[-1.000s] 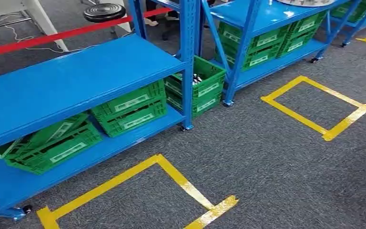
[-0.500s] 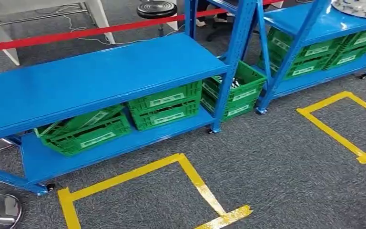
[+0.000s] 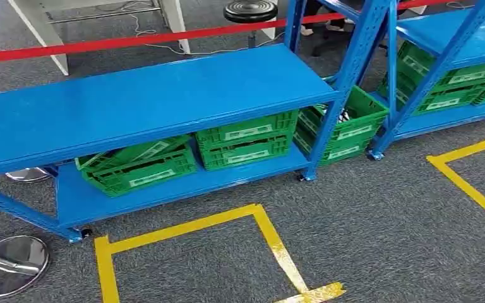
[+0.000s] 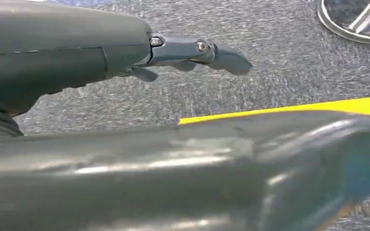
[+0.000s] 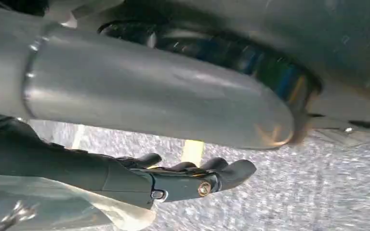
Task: Take the parts from the cabinet and place them on the table.
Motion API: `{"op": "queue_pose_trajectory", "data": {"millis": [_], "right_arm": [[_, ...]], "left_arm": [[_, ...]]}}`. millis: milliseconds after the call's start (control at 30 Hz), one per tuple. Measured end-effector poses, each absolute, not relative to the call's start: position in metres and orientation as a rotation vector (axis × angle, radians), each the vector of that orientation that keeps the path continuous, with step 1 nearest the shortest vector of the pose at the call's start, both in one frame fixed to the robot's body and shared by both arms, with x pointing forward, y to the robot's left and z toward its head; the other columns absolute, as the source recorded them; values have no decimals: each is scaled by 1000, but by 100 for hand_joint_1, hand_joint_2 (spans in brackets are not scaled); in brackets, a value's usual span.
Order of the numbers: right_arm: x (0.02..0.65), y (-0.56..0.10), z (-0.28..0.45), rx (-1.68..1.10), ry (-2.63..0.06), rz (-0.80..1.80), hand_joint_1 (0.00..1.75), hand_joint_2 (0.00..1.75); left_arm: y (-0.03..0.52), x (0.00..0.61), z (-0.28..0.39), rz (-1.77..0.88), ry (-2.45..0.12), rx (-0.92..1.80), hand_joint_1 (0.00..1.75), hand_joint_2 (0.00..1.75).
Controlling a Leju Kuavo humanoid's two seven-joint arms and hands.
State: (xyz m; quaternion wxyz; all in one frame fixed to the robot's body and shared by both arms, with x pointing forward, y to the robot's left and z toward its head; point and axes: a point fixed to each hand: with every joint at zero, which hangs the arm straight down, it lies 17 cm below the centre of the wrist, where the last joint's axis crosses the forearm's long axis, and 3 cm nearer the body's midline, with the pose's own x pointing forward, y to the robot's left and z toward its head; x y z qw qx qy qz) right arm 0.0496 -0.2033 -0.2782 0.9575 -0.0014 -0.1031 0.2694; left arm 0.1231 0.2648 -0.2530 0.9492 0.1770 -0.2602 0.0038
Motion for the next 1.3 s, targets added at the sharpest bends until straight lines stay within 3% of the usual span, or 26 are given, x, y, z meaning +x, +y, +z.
{"op": "queue_pose_trajectory", "data": {"millis": [1300], "right_arm": [[39,-190,-276,74,-163,481,0,0]], "left_arm": [[273,120,-255,-4,-510,371,0,0]]}}
